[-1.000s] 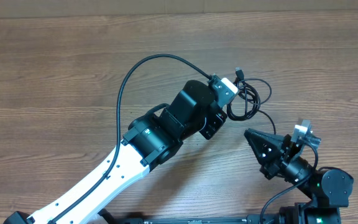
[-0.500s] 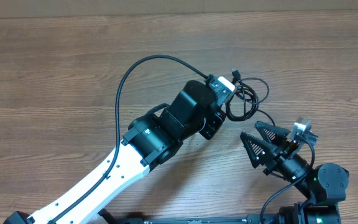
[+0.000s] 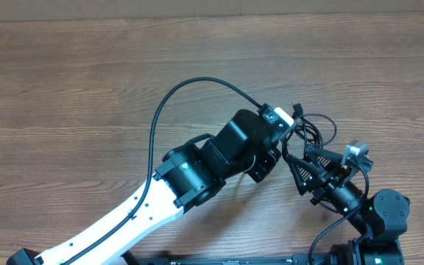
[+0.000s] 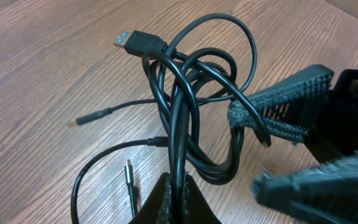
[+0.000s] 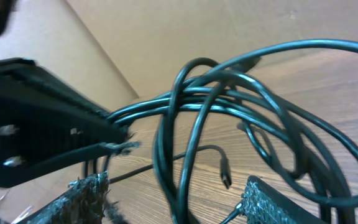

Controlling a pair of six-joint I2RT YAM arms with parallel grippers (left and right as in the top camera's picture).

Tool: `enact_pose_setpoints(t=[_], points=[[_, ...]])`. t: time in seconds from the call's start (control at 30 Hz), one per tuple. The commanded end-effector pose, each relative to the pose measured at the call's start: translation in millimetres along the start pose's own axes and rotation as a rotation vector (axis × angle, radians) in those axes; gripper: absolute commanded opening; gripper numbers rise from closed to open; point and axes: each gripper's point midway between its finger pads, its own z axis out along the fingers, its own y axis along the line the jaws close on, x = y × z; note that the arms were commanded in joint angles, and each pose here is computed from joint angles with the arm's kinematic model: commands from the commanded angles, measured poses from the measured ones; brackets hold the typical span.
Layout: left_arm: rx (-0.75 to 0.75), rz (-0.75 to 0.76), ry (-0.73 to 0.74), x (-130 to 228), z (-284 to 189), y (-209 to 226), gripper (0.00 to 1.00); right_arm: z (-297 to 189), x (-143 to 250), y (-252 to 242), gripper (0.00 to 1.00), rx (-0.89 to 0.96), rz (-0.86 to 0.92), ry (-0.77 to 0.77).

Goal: Untangle cables

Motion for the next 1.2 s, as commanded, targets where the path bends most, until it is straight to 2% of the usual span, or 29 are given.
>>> enact_pose_setpoints(t=[0.0,0.07,0.1,0.13,0.23,0.27,0.47,0.67,0.83,0.97,1.17], points=[[0.036,-0.003,-0.031,-10.5,-5.4,-10.9,0.04,-2.3,-11.7,-3.2,0.65,0.043,-0.022,-0.039],[0.045,-0.002,-0.03,-10.4,-5.5,-12.6,0.04,-2.3,-11.8,-3.2,0.53,0.043,-0.022,-0.039],[0.043,-0.002,-0.03,-10.4,-5.5,-12.4,0.04,-2.3,-11.8,-3.2,0.43,0.043,-0.022,-0.039],[0.043,-0.002,-0.03,-10.4,-5.5,-12.3,0.04,-2.3,-11.8,-3.1,0.28,0.043,-0.022,-0.039],[0.043,-0.002,-0.03,-10.4,-5.5,-12.3,0.04,-2.3,-11.8,-3.1,0.07,0.043,-0.018,-0.039],[0.043,-0.002,-0.03,-10.4,-5.5,-12.3,0.04,-2.3,-11.9,-3.0,0.04,0.042,-0.019,-0.04],[-0.023,-0.004,-0.039,-12.0,-5.4,-0.6,0.04,-2.3,-13.9,0.6,0.04,0.024,0.001,-0.045],[-0.135,-0.015,-0.054,-14.4,-7.1,19.0,0.04,-3.5,-18.9,25.9,0.04,-0.103,-0.046,-0.046],[-0.389,-0.131,-0.094,-15.7,-19.0,65.1,0.04,-8.3,-26.1,52.1,0.04,-0.23,-0.084,-0.057],[-0.537,-0.237,-0.098,-7.1,-30.8,95.9,0.04,-10.1,-29.8,58.2,0.04,-0.257,-0.08,-0.068],[-0.635,-0.375,-0.081,8.5,-41.6,126.4,0.04,-12.8,-30.5,67.5,0.04,-0.302,-0.111,-0.066]])
